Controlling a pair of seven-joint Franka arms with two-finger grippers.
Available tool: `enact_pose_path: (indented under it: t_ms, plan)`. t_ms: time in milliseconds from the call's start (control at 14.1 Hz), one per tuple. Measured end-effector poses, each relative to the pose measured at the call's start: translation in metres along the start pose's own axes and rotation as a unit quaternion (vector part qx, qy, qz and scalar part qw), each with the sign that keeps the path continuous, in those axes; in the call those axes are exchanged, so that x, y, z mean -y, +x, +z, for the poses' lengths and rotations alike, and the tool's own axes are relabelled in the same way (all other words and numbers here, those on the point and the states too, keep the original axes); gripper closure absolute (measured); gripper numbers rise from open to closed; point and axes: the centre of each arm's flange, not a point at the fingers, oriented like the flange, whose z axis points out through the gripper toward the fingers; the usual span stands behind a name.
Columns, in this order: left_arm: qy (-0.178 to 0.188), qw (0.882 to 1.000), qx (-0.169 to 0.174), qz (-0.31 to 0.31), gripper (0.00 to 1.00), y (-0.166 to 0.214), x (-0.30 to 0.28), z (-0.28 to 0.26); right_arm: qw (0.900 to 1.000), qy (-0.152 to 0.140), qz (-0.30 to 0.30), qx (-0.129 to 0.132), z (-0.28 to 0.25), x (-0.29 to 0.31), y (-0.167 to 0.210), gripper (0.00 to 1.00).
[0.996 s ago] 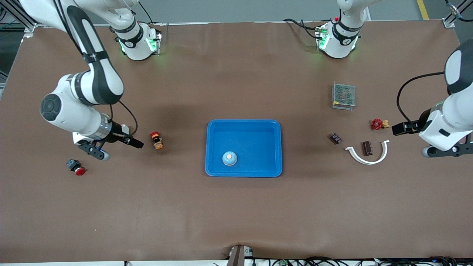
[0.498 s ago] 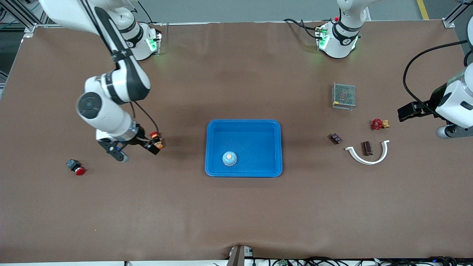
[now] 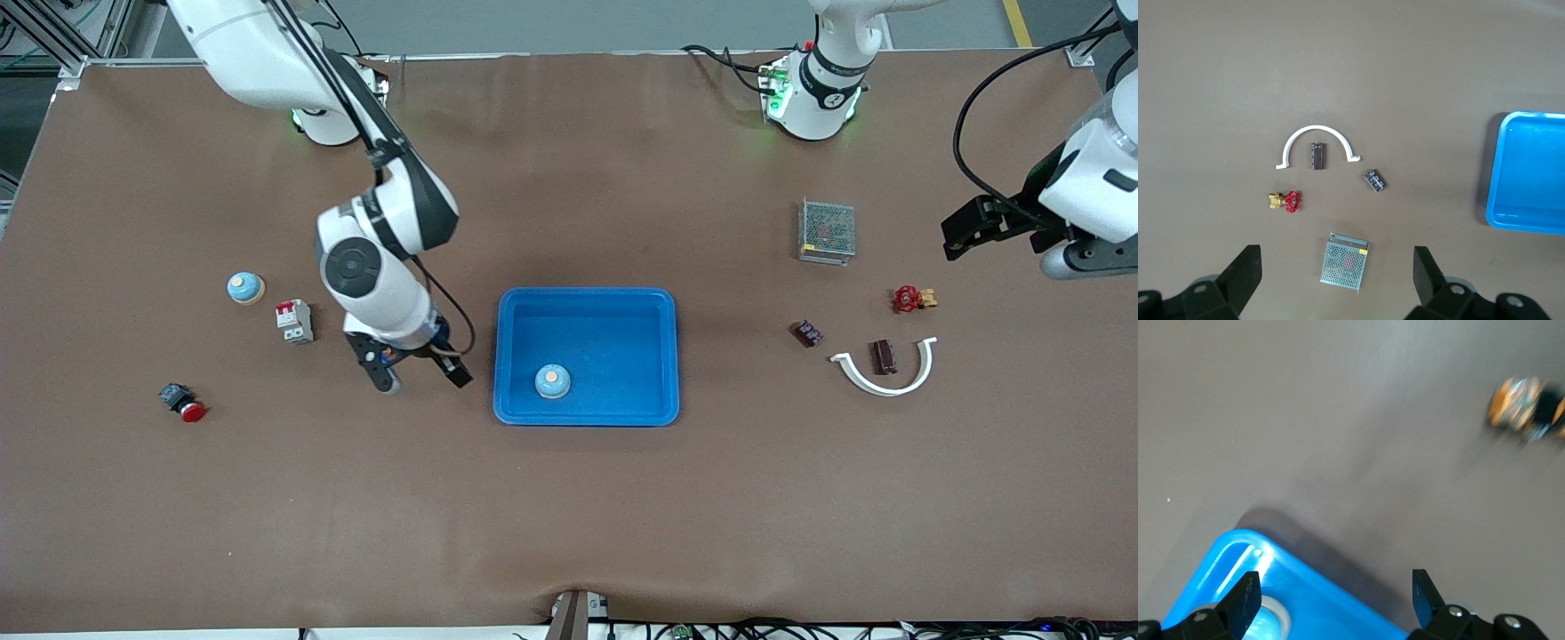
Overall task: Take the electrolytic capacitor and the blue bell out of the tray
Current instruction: 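Raise the left arm to rest while the right gripper returns to the tray, then lower the right gripper onto the second bell and grasp it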
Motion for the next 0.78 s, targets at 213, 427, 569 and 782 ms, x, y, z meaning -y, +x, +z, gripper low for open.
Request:
enact_pose_path:
  t_ms: [213, 427, 569, 782]
  plan:
    - [0.005, 1.000, 0.004, -0.004, 0.00, -0.012, 0.005, 0.002, 0.998, 0.002, 0.055, 0.003, 0.030, 0.024, -0.021, 0.00]
    - [-0.010, 1.000, -0.005, -0.006, 0.00, -0.021, 0.004, 0.005, 0.995, 0.008, 0.100, 0.004, 0.042, 0.039, -0.027, 0.00]
    - [-0.013, 1.000, -0.006, -0.008, 0.00, -0.024, 0.006, 0.008, 0.992, 0.015, 0.124, 0.007, 0.045, 0.050, -0.039, 0.00]
    - [-0.013, 1.000, -0.008, -0.010, 0.00, -0.023, 0.008, 0.009, 0.988, 0.018, 0.155, 0.007, 0.048, 0.061, -0.059, 0.00]
